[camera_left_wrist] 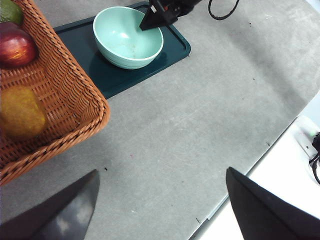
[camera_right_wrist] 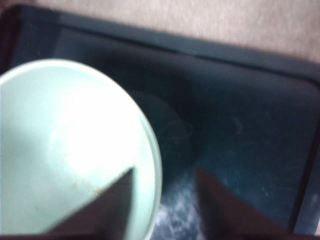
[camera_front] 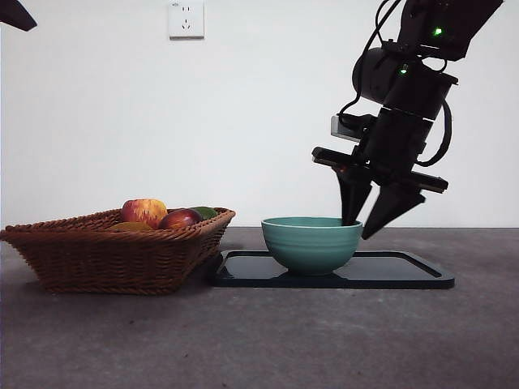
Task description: Pick up the wifruite, put it on the bowl, pick up the plate, put it on desk
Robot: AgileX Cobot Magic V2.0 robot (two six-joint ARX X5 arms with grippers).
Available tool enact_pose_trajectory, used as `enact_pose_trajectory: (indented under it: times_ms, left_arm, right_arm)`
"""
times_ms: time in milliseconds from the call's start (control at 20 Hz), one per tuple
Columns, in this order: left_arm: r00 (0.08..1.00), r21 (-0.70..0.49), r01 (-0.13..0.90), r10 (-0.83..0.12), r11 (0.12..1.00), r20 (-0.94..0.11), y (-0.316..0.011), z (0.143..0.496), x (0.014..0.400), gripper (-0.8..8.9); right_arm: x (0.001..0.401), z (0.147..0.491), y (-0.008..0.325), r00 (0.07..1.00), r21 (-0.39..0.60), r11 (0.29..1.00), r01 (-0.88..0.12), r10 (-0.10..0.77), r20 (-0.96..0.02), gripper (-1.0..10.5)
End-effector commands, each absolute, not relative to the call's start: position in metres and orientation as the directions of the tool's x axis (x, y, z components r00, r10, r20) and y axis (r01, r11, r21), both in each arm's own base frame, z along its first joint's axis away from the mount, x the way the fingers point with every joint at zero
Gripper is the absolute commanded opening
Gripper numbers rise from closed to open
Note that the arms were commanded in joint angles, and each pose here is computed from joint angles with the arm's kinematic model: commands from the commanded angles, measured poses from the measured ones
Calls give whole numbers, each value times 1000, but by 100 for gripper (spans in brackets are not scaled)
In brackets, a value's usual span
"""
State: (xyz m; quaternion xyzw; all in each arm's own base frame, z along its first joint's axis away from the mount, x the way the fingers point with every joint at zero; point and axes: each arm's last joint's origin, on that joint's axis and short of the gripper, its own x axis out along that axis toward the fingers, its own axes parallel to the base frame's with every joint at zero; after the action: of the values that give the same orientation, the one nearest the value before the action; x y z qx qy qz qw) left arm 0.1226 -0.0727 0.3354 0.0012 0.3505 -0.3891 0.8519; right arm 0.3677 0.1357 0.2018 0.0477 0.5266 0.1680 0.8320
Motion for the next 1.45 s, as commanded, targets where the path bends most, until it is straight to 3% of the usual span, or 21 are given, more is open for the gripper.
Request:
enact_pose_trajectory:
  times_ms: [50,300,500,1050,1200,1450]
  left_arm:
    - [455,-261,680,-673,685,-583,-74,341,123,403]
    - [455,-262,679,-673,686,-583,-74,341,123,403]
    - [455,-261,679,-673,686,-583,-74,341,123,403]
    - [456,-260,680,-674,685,-582,-74,341,123,403]
    - [456,-260,680,-674,685,-582,-74,341,123,403]
    - [456,-260,680,-674,685,-581,-74,341,123,403]
  right_arm:
    - [373,200,141,401,250,935,-252,336,-852,12]
    - [373,211,140,428,253,932,-260,346,-835,12]
    - [360,248,136,497,257,923,-286,372,-784,12]
    - [254,360,121,566,218,873,-437,455,-687,12]
    - [228,358,117,553,218,860,-462,471,-688,12]
    - [202,322,120,502,231,841,-490,489,-713,12]
